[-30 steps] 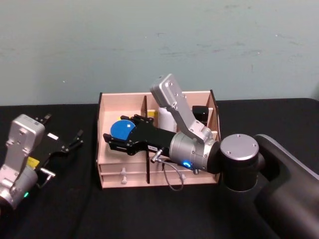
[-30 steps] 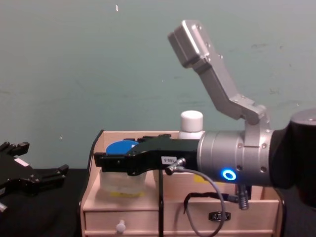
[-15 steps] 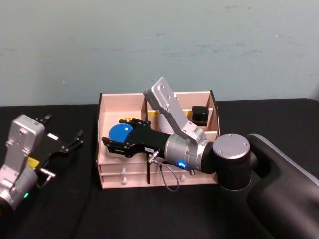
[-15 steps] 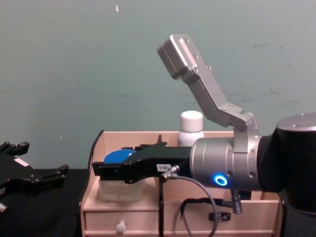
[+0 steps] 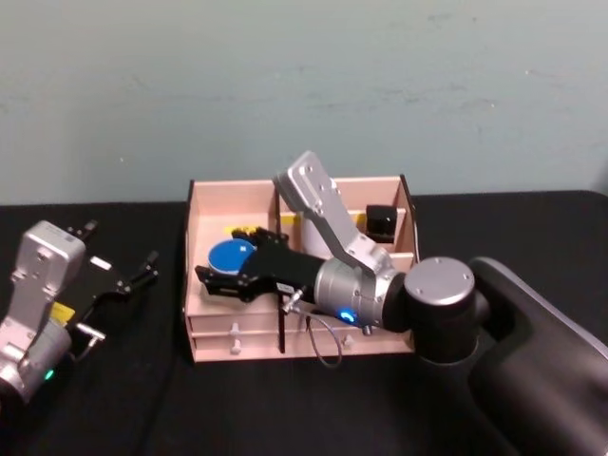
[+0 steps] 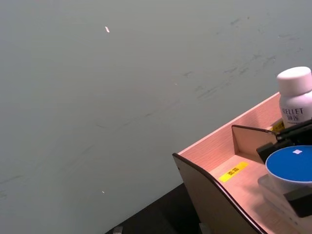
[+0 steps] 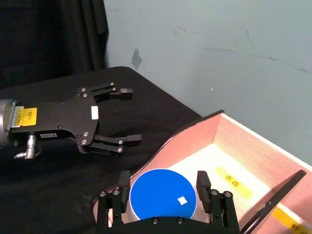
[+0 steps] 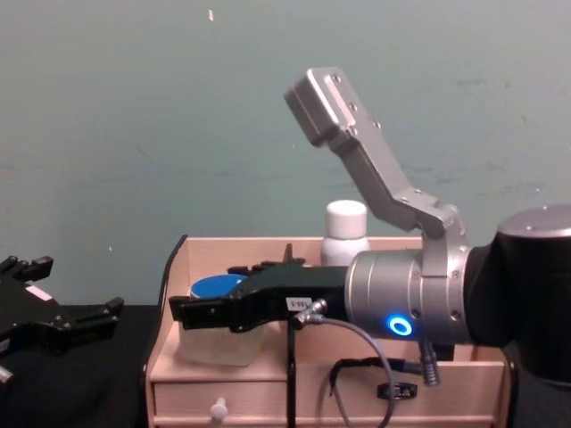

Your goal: Pick up the facial cleanser and watermelon frost from the table and place them into the tiered storage box.

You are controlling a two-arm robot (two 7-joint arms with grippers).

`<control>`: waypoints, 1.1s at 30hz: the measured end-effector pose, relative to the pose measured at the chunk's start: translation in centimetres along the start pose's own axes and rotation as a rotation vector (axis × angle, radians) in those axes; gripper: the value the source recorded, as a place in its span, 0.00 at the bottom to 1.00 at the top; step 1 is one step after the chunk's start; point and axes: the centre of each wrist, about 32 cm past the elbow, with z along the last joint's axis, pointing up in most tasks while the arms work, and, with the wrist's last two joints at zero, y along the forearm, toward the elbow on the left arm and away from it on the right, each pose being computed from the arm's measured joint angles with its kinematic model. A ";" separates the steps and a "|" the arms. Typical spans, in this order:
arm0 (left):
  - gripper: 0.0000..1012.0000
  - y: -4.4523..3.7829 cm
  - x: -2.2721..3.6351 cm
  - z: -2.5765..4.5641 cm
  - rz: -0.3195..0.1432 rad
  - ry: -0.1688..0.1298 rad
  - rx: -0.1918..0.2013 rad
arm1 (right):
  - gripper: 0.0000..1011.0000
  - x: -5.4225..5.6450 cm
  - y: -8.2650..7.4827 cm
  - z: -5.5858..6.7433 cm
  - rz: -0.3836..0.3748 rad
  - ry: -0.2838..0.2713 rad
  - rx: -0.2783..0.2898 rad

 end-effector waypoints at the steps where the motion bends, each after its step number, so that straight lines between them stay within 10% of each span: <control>1: 1.00 0.00 0.00 0.00 0.000 0.000 0.000 | 0.85 0.0 0.0 0.0 0.000 -0.001 0.003; 15: 1.00 0.00 0.00 0.00 0.000 0.000 0.000 | 0.99 -0.9 -1.8 0.8 0.012 -0.020 0.108; 33: 1.00 0.00 0.00 0.00 0.000 0.000 0.000 | 0.99 -4.5 -9.6 0.0 -0.076 -0.032 0.256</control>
